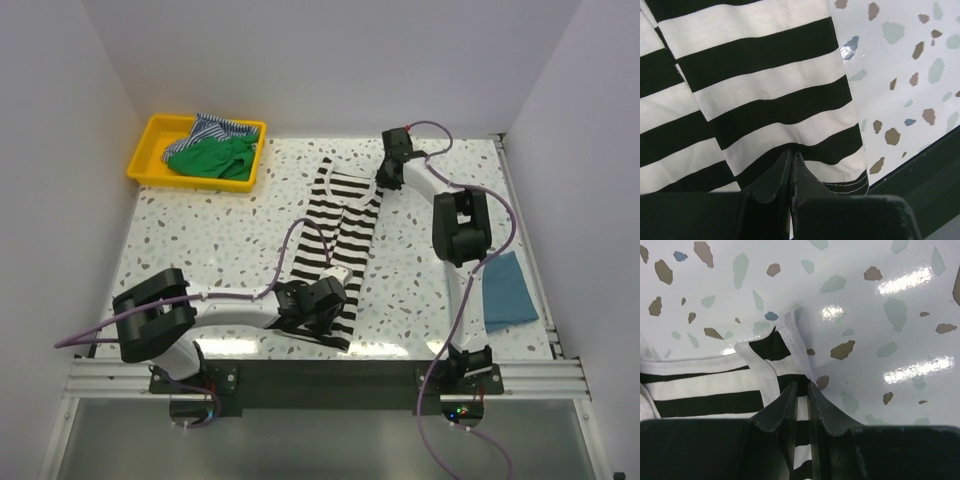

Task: Fold and stack the tank tops
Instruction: Fold the tank top

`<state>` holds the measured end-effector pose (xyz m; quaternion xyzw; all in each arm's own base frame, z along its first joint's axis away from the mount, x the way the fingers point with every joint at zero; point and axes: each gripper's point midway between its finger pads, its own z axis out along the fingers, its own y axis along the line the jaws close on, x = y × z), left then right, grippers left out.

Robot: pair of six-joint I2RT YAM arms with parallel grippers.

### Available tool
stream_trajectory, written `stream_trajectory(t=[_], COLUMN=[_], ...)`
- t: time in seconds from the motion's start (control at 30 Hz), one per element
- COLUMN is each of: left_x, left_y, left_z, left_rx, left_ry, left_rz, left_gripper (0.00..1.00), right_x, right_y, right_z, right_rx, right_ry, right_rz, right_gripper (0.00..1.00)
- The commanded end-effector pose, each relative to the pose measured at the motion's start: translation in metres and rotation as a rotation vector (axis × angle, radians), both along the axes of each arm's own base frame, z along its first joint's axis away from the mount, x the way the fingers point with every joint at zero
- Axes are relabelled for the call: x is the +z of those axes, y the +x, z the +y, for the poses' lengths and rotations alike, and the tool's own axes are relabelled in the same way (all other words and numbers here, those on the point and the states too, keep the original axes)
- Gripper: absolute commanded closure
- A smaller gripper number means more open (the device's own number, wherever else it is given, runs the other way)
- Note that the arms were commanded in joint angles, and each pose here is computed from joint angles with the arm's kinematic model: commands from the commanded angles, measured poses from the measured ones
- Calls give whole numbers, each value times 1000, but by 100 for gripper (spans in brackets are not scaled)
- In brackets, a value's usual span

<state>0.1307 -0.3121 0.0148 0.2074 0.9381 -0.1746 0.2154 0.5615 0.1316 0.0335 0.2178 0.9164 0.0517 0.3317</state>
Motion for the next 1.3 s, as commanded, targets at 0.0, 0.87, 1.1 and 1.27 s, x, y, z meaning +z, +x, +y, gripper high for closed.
stream_trajectory(t=[0.0,0.87,1.1,1.27], left_x=[-20,101,125,87], left_y=[-12,61,84,72], left_z=[-2,-91,3,68], left_rx=[-60,-61,243,321], left_ry=[6,-238,-204,-185], left_rz=[58,-121,-199,-131], left_gripper=[100,63,54,40], right_x=[-17,135,155,129], right_y=[-3,45,-82,-185], right_z=[-9,-41,-11,0], right_rx=[-15,99,119,108], right_ry=[-6,92,106,134], right_rz=[72,-187,-99,-58], right_gripper=[82,25,27,32])
